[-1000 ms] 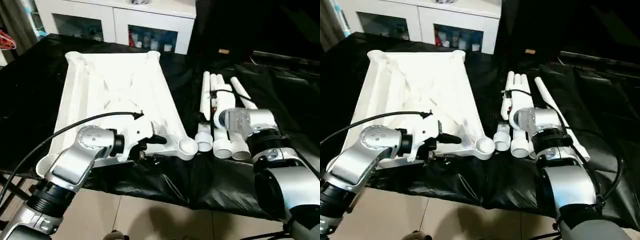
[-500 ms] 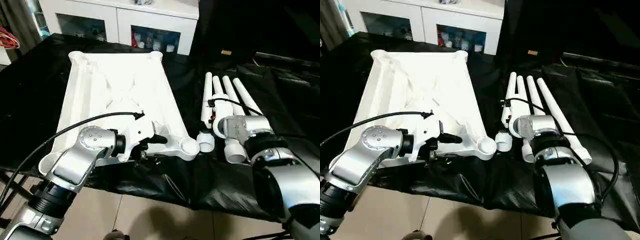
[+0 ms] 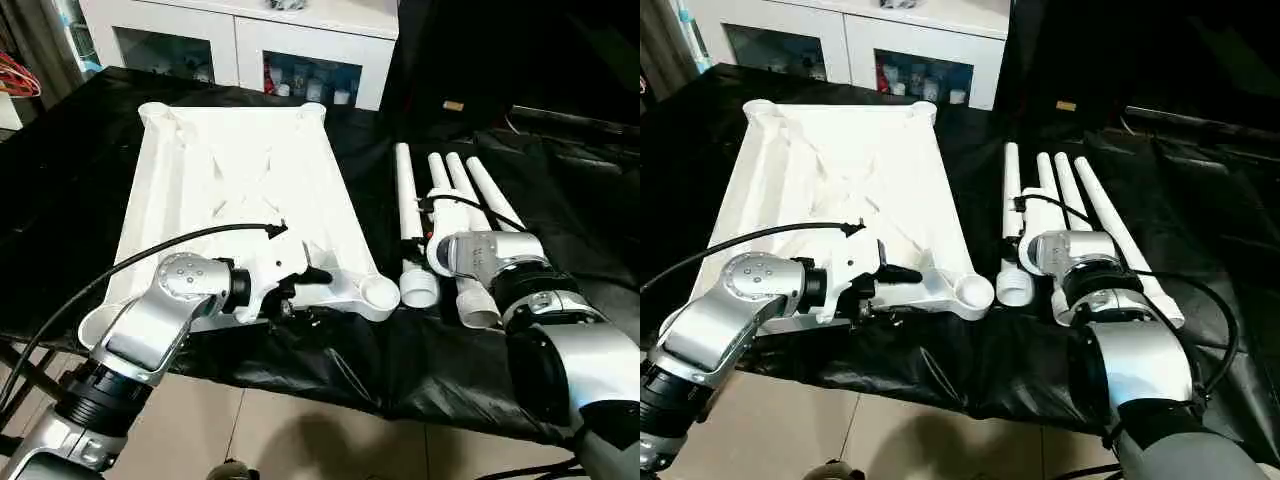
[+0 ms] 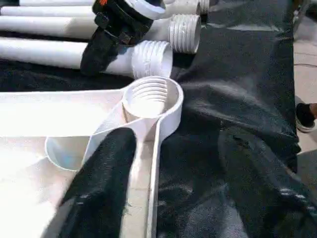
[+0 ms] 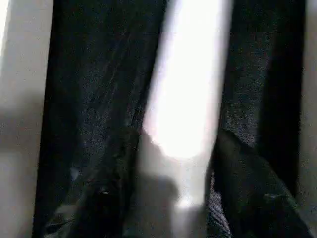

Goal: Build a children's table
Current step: Pick table leg

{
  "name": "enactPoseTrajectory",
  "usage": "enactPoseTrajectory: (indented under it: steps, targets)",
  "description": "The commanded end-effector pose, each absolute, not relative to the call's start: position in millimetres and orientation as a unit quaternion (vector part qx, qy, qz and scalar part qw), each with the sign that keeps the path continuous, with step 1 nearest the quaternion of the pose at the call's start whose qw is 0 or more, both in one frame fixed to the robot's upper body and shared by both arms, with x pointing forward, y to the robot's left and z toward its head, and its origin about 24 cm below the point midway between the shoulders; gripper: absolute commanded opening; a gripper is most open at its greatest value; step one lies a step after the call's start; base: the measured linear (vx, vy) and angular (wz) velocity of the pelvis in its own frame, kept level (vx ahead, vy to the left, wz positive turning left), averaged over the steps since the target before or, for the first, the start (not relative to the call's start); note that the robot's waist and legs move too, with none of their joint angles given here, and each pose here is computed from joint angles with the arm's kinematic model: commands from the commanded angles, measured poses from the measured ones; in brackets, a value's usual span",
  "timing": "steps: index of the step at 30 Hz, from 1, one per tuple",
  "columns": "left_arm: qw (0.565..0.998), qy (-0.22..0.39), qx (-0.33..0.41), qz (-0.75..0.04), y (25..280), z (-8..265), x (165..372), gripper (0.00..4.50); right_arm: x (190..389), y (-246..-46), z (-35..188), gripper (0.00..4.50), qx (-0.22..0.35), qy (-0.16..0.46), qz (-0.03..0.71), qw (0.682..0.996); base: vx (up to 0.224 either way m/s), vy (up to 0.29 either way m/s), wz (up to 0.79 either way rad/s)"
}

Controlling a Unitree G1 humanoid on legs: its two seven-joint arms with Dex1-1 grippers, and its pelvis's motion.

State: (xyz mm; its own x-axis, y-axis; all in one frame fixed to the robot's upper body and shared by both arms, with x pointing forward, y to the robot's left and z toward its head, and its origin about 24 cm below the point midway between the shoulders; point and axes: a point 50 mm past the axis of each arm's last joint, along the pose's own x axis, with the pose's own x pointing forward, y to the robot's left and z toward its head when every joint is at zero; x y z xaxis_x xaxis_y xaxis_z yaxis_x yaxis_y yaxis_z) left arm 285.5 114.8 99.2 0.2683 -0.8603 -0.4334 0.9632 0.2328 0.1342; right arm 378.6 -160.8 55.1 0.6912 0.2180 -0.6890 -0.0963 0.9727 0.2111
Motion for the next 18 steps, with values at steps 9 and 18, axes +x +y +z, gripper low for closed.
enactPoseTrajectory:
  steps: [9,18]
  targets:
    - [0.799,0.086,0.179,-0.567,103,120,298,3.96,373.8,-175.5,52,1.85,0.154,0.368,0.075,0.914,0.000,0.000,0.00]
    - [0.894,0.078,0.042,-0.440,96,138,335,4.44,373.2,-182.7,75,1.84,0.291,0.216,0.150,0.920,0.000,0.000,0.00]
